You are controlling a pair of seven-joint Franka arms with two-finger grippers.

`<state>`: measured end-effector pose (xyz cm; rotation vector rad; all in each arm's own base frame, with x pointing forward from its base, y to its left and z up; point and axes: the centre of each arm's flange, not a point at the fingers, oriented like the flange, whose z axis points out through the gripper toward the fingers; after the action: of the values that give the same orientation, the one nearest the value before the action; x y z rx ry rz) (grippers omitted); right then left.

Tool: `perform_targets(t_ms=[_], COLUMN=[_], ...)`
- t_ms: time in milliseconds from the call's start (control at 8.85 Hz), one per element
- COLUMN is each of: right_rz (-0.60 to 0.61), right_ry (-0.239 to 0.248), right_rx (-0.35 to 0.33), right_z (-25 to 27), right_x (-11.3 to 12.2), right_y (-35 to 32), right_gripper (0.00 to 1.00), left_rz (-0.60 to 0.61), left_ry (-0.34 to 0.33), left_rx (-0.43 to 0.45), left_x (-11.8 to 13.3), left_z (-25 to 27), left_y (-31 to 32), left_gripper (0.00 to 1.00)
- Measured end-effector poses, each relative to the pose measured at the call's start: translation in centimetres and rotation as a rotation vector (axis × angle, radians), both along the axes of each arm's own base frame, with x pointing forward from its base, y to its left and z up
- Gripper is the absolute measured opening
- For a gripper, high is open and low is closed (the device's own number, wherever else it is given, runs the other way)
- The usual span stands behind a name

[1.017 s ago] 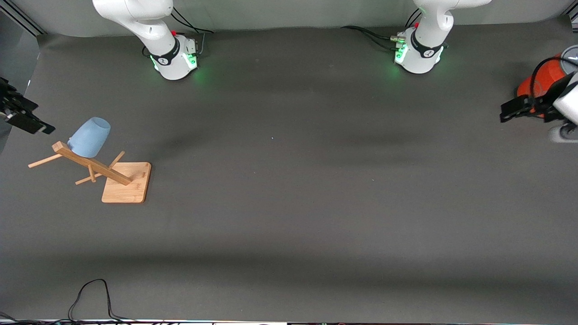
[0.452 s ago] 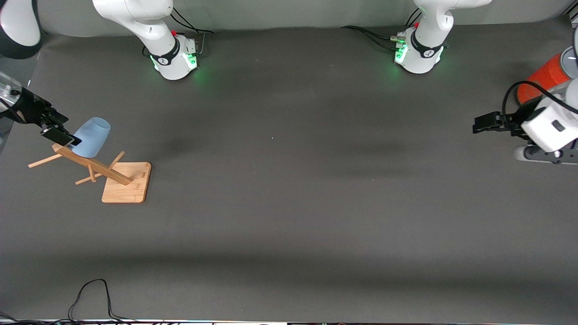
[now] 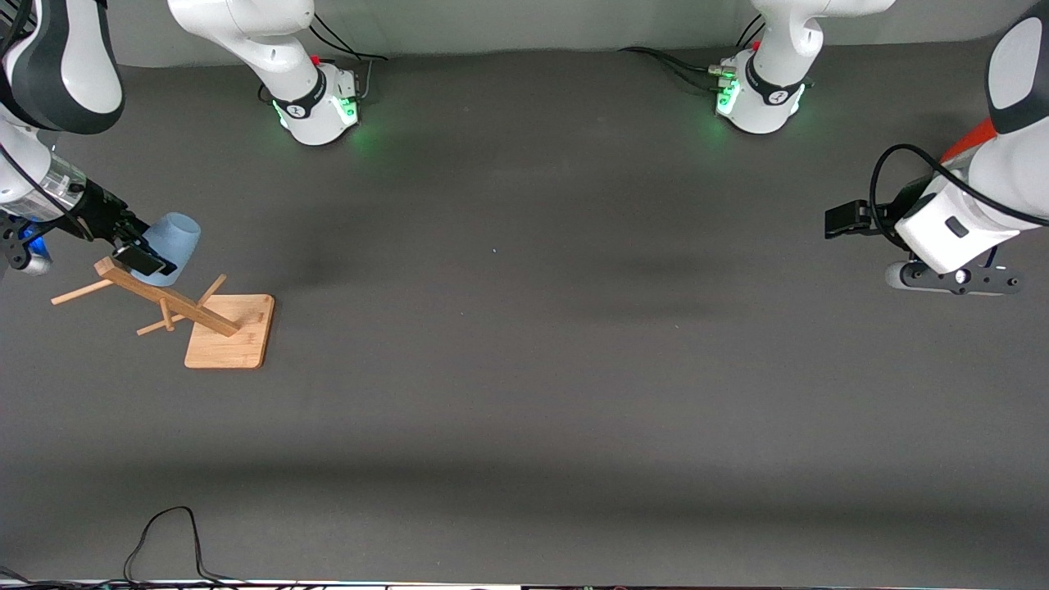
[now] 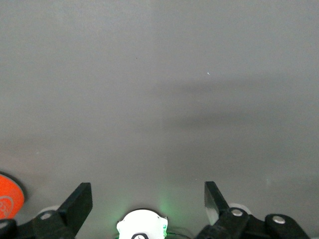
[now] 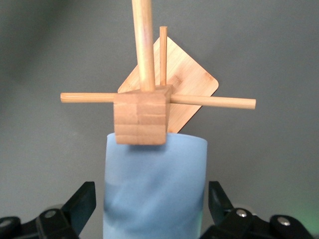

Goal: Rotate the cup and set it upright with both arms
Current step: 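Close the right gripper around the blue cup's base on the peg, then lift the blue cup off the peg with the right gripper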

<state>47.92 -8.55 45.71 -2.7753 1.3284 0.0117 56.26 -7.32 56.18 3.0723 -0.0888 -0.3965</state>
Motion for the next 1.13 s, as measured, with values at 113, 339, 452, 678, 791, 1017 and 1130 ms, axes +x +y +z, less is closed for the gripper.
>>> perform_targets(t_ms=[113, 339, 452, 678, 791, 1017, 1130], right_rz=[0.0, -0.001, -0.002, -0.002, -0.002, 0.011, 0.03], right_ry=[0.0, 0.0, 0.0, -0.001, -0.002, -0.001, -0.002], right_rx=[0.0, 0.0, 0.0, 0.0, 0.0, 0.003, 0.009], right_z=[-0.1, -0.2, -0.2, -0.2, -0.1, 1.1, 3.2], right_x=[0.0, 0.0, 0.0, 0.0, 0.0, -0.3, -0.8], right_y=[0.0, 0.0, 0.0, 0.0, 0.0, 0.6, 1.7], right_gripper=[1.0, 0.97, 0.82, 0.81, 0.81, 0.81, 0.81], left_rz=[0.004, 0.004, 0.003, 0.002, 0.001, 0.001, 0.002], left_ry=[0.001, 0.002, 0.0, -0.003, -0.003, -0.004, -0.005], left_rx=[0.001, 0.002, 0.001, 0.001, 0.0, 0.0, 0.0], left_x=[0.0, -0.1, -0.2, -0.4, -0.5, -0.5, -0.6], left_z=[0.0, 0.1, 0.2, 0.6, 0.7, 0.8, 0.9], left_y=[0.0, 0.0, -0.1, -0.1, -0.1, -0.2, -0.2], left_gripper=[1.0, 1.0, 1.0, 1.0, 1.0, 1.0, 1.0])
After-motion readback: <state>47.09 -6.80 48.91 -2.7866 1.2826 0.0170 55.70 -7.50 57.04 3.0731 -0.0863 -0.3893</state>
